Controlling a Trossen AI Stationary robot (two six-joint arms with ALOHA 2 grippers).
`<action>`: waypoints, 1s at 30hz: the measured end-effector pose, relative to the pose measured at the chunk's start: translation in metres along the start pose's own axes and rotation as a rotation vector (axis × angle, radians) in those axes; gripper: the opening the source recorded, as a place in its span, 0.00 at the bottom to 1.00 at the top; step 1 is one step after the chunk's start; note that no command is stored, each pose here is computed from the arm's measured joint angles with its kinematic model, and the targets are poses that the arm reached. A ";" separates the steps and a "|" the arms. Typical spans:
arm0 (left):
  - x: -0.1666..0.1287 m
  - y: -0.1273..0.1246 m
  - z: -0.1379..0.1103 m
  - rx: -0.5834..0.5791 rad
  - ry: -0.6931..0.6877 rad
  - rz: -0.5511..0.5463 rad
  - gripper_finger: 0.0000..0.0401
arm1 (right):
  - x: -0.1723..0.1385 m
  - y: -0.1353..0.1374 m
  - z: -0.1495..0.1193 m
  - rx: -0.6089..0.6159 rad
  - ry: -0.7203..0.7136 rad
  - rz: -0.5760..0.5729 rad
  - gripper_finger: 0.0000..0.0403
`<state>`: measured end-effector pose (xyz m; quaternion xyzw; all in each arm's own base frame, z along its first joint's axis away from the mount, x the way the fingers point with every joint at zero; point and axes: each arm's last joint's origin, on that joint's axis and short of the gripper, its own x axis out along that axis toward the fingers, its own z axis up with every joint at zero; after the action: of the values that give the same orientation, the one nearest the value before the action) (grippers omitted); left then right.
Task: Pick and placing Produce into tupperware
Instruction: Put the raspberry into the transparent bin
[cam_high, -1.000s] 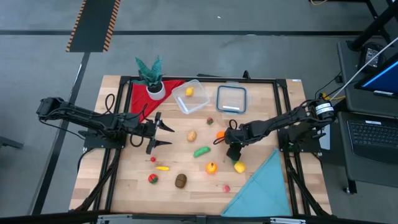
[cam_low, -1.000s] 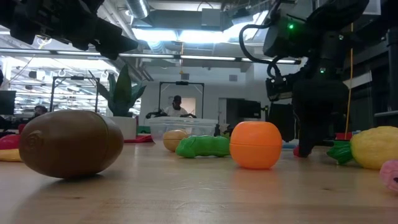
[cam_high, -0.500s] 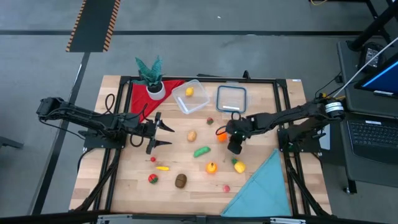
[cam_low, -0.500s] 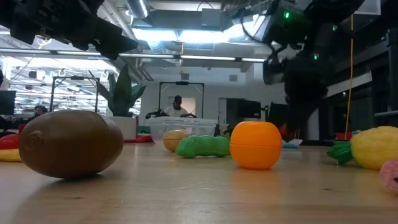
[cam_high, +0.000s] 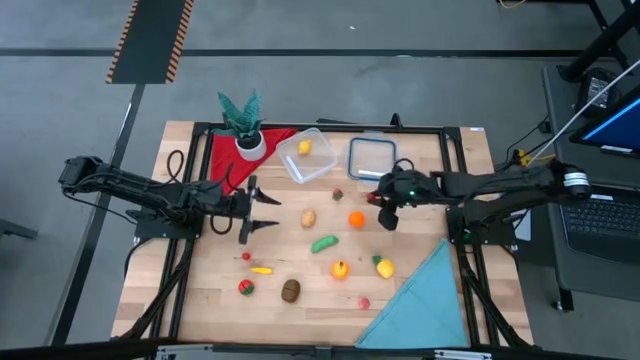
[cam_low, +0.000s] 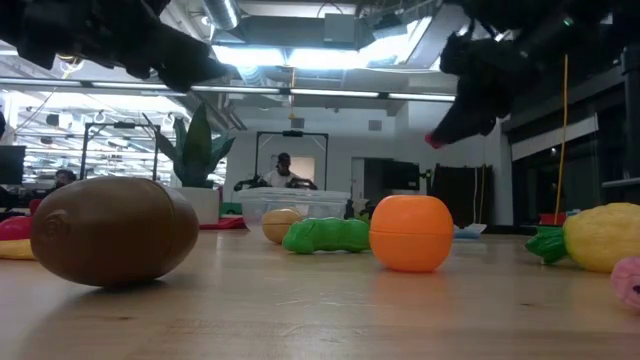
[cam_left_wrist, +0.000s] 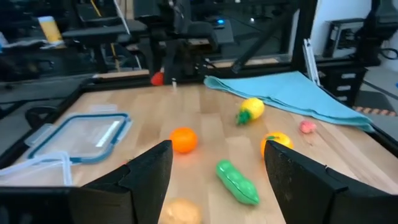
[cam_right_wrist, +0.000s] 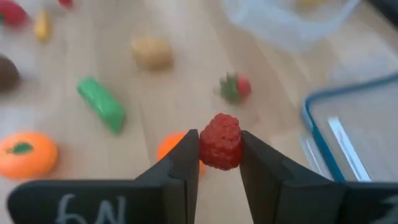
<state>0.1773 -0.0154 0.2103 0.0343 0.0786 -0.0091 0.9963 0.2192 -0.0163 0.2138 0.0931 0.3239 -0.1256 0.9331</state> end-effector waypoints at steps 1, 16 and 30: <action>0.000 0.000 0.001 -0.003 -0.007 0.009 0.62 | 0.000 -0.001 -0.005 0.003 -0.046 0.014 0.24; 0.001 0.009 0.007 -0.144 -0.079 0.120 0.62 | -0.006 -0.001 -0.034 -0.120 -0.521 0.327 0.24; 0.030 0.024 -0.011 -0.490 -0.070 0.129 0.62 | -0.003 -0.001 -0.032 -0.226 -0.560 0.308 0.23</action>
<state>0.2057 0.0095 0.1962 -0.2034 0.0413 0.0728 0.9755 0.1987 -0.0084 0.1910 -0.0010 0.0490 0.0329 0.9983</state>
